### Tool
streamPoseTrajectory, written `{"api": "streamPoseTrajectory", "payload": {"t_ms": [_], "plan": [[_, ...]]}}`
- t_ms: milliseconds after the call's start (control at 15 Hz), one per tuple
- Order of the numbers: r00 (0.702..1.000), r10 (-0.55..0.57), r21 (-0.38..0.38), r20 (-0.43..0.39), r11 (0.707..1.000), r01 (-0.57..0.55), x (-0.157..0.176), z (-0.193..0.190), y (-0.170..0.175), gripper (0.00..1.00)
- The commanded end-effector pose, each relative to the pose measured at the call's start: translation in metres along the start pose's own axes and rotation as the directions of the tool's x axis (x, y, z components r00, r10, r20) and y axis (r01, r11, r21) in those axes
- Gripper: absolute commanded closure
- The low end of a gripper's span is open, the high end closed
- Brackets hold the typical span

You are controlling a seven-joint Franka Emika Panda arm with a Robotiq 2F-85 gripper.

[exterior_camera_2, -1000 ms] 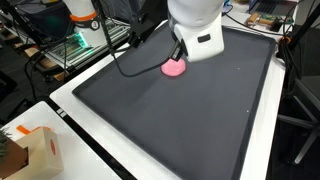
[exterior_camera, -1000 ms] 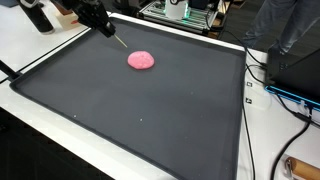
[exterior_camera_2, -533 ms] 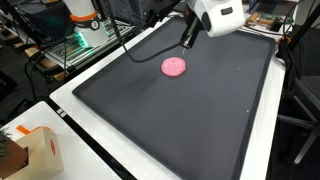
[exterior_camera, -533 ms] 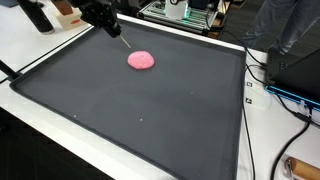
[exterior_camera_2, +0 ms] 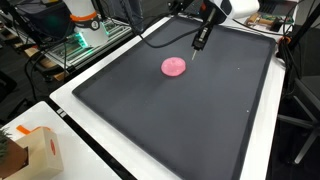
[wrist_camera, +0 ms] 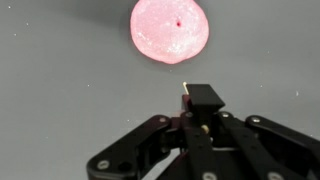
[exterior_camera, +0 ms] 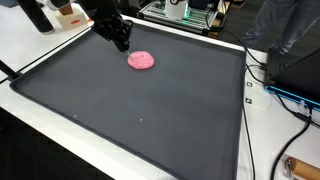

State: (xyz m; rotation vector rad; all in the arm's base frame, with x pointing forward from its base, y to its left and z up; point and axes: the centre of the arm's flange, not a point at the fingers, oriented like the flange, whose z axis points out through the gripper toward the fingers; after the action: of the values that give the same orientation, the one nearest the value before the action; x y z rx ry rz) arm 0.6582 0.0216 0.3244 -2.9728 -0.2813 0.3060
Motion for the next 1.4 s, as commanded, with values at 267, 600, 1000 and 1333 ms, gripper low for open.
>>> {"api": "streamPoseTrajectory", "payload": {"t_ms": [267, 600, 1000, 1333], "plan": [[0.994, 0.060, -0.232, -0.093, 0.969, -0.080, -0.022, 0.043, -0.068, 0.97], [0.993, 0.063, -0.366, -0.103, 0.926, -0.096, -0.033, 0.062, -0.110, 0.97], [0.988, 0.064, -0.518, -0.139, 0.846, -0.127, -0.043, 0.083, -0.150, 0.97], [0.981, 0.090, -0.601, -0.169, 0.780, -0.175, -0.049, 0.097, -0.171, 0.97]]}}
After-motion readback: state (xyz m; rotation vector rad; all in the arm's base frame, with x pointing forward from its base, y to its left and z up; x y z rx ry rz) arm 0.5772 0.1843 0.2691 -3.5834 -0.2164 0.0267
